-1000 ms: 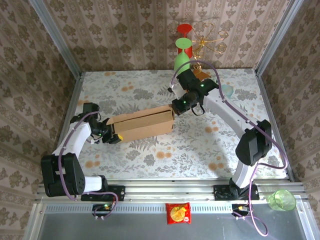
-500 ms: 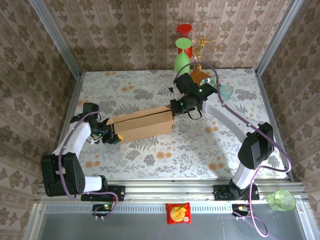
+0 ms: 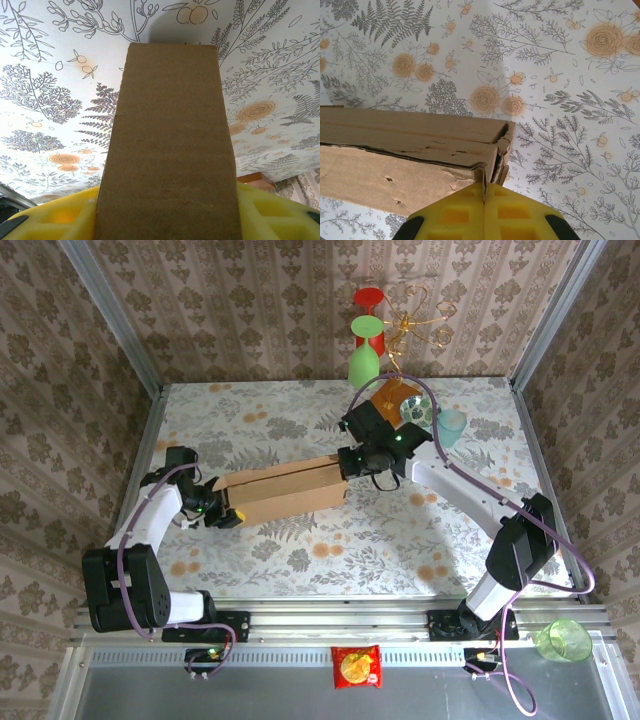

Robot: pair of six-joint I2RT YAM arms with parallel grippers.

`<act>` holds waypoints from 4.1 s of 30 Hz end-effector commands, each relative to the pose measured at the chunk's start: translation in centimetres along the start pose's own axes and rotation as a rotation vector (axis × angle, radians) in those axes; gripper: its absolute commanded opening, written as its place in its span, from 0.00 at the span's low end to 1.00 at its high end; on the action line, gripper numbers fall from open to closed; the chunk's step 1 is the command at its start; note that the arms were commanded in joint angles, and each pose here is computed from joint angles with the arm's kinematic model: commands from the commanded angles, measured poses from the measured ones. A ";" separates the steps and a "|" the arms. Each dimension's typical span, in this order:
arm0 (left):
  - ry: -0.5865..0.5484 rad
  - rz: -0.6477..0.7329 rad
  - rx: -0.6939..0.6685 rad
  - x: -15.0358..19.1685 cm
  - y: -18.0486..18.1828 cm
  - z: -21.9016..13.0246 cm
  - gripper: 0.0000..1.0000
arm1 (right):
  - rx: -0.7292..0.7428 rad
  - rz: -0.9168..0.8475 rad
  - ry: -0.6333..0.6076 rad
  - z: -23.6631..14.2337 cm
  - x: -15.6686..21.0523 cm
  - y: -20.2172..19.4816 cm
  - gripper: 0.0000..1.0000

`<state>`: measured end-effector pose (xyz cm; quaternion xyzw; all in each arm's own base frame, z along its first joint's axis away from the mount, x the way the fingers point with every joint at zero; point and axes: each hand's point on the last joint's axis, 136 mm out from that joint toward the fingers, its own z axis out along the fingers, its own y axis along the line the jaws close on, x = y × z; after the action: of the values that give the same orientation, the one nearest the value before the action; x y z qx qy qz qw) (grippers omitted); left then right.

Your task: Fold the paper box

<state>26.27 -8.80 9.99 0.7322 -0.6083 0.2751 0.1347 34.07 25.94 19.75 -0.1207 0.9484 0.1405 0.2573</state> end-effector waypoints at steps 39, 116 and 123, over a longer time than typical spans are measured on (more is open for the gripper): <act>-0.608 0.661 0.149 -3.7 -2.3 -15.6 0.70 | 0.103 -0.079 0.014 1.8 2.0 1.1 0.00; -0.317 1.811 -0.256 3.2 0.6 -9.6 0.03 | 0.092 -0.070 0.067 2.7 2.4 1.4 0.00; -0.276 1.744 -0.208 3.3 0.7 -9.1 0.00 | 0.095 -0.069 0.068 2.7 2.5 1.3 0.00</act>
<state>24.63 -6.01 19.82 -0.0014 -0.9814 0.1034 -0.1615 33.97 28.26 18.51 -0.1382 0.9451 0.1001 0.2787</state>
